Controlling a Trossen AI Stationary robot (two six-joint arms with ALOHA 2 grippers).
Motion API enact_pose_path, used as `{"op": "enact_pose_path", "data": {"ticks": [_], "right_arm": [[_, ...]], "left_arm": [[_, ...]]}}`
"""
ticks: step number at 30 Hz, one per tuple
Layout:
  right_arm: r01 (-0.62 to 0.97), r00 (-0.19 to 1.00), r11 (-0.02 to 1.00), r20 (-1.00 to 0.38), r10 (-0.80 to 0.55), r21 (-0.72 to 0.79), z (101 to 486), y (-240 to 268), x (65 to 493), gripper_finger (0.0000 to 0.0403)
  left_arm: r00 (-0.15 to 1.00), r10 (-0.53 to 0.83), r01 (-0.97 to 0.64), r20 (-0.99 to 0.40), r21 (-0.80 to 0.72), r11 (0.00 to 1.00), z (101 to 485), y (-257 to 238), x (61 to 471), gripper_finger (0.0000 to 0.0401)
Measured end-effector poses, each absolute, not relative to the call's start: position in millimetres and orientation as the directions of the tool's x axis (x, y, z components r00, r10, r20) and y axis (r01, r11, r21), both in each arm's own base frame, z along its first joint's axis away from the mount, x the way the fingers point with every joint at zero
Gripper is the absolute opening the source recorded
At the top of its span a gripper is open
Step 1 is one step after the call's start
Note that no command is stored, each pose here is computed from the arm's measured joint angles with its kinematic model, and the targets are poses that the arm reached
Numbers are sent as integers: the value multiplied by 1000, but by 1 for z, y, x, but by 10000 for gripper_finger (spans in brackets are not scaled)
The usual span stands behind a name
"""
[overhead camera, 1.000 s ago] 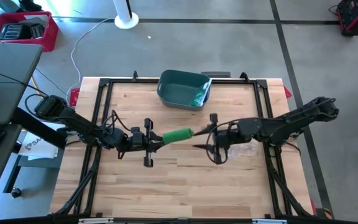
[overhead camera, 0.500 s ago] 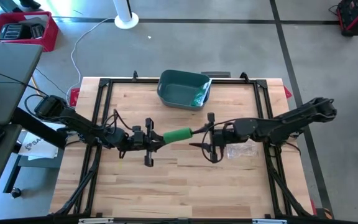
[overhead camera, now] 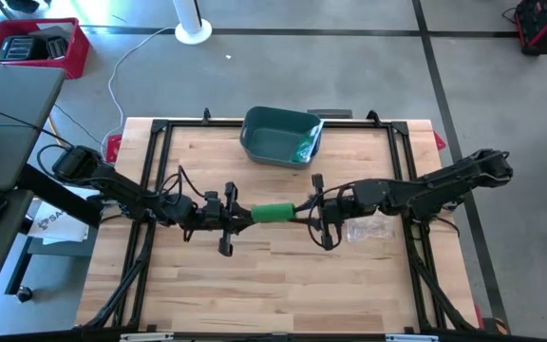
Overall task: Roll bandage
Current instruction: Roll the green bandage
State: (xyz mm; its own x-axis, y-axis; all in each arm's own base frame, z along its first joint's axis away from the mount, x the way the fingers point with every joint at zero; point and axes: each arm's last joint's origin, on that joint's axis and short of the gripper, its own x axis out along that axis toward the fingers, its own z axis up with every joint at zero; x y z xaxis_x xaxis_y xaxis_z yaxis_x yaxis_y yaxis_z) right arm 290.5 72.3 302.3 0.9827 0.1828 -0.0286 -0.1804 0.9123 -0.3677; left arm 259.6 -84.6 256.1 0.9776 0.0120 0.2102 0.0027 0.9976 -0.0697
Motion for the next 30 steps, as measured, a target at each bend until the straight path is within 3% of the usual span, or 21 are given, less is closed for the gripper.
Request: {"op": "enact_pose_path", "data": {"ticks": [4,11,18,26,30], "right_arm": [[-174,985,913,-45,169,-368,301,68,292,13],[-97,995,925,-61,80,-367,308,60,282,6],[-53,997,927,27,68,-370,345,45,242,4],[-292,940,888,64,335,-355,361,20,219,3],[-352,922,884,50,384,-308,359,10,222,3]], "left_arm": [[981,24,-6,190,-97,995,254,-84,260,30],[992,121,-118,36,-88,989,258,-79,243,62],[983,164,-158,85,-69,985,281,-75,221,67],[967,11,-74,255,235,969,287,-88,237,66],[964,35,-132,265,358,924,292,-98,263,67]]}}
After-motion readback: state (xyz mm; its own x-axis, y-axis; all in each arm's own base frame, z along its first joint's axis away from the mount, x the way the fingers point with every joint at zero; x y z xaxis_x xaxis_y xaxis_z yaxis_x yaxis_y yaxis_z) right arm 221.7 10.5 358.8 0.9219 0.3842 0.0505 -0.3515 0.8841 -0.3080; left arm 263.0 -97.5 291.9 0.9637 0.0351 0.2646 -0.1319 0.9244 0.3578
